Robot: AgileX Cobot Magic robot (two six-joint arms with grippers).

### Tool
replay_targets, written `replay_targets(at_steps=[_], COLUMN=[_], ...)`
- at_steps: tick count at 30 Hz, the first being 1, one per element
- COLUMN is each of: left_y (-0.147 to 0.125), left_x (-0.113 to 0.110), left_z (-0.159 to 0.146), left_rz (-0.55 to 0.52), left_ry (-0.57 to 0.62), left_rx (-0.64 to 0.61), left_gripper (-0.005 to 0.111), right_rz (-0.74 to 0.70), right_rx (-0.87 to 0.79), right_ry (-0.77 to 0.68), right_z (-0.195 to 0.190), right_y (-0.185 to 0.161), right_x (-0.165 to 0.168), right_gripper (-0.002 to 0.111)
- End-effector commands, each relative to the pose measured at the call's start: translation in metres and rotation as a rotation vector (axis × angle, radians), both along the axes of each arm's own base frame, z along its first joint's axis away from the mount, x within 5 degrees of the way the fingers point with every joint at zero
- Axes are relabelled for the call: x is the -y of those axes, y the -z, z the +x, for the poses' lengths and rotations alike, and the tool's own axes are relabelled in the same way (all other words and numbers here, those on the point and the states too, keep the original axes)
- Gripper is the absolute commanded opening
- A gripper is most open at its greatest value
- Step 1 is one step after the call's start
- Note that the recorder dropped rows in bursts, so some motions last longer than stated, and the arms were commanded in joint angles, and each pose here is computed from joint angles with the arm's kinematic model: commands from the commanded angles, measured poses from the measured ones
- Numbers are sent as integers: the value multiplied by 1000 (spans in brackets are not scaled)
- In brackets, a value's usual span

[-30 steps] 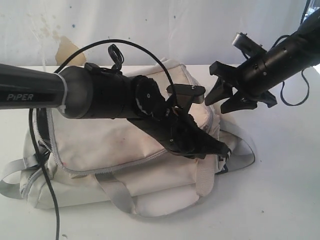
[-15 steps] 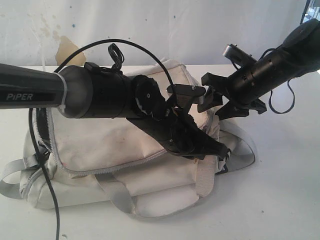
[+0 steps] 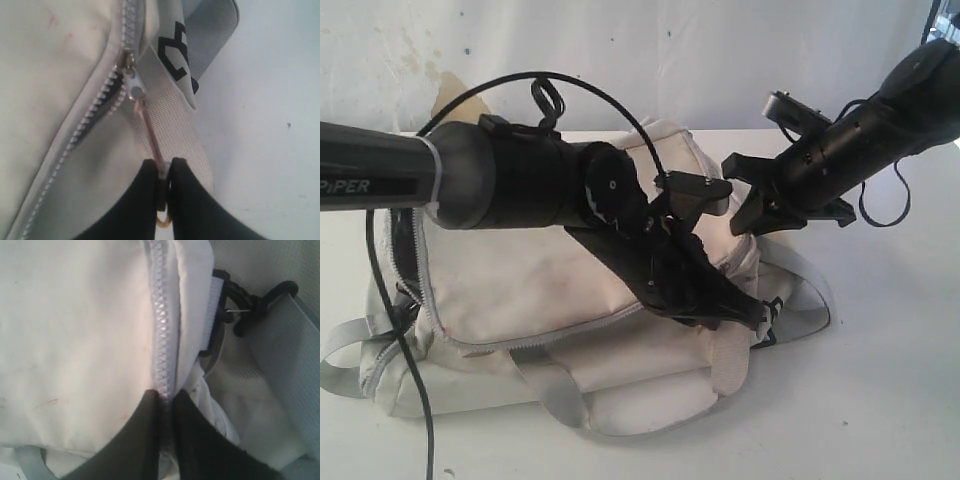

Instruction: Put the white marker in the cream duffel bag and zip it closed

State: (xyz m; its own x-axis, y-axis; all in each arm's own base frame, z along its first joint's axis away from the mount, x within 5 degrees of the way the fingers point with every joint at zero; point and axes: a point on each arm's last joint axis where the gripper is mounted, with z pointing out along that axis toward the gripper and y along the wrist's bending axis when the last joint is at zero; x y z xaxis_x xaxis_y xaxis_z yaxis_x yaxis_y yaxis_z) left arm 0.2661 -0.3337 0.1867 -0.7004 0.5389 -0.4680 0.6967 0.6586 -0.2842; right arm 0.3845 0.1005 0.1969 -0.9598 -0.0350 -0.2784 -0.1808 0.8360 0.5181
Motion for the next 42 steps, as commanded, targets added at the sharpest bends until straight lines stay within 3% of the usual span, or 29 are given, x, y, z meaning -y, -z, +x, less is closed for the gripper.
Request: replay_targets(at_steps=[1,6,15,24,32,37,42], left_y=[-29,-46,-64,-90,-97,-94,-74], left_x=[-10,-23,-62,-103,-131,-132,-124], left_z=[-6,-17,-16,-6,1,-3,-15], left_rz=[28,103,417,453,505,454,347], left_ry=[40,90,56,-35,-61,-43,12], left_rx=[38,21,88,45,-5,-63,-151], left_gripper=[0,0,0,0,0,0,0], right_rz=[-17,-16,-17,-20,-22,17,205], right_rx=[42,45,50,61,71,57,23], right_ry=[40,55,64,72,88,180,301], right_z=[6,7,8,9,11,14,19], right_y=[-2,-2,-2,-2,-2,-4,-13], right_x=[10,13,13,14,14,14,5], right_gripper=[0,0,0,0,0,0,0])
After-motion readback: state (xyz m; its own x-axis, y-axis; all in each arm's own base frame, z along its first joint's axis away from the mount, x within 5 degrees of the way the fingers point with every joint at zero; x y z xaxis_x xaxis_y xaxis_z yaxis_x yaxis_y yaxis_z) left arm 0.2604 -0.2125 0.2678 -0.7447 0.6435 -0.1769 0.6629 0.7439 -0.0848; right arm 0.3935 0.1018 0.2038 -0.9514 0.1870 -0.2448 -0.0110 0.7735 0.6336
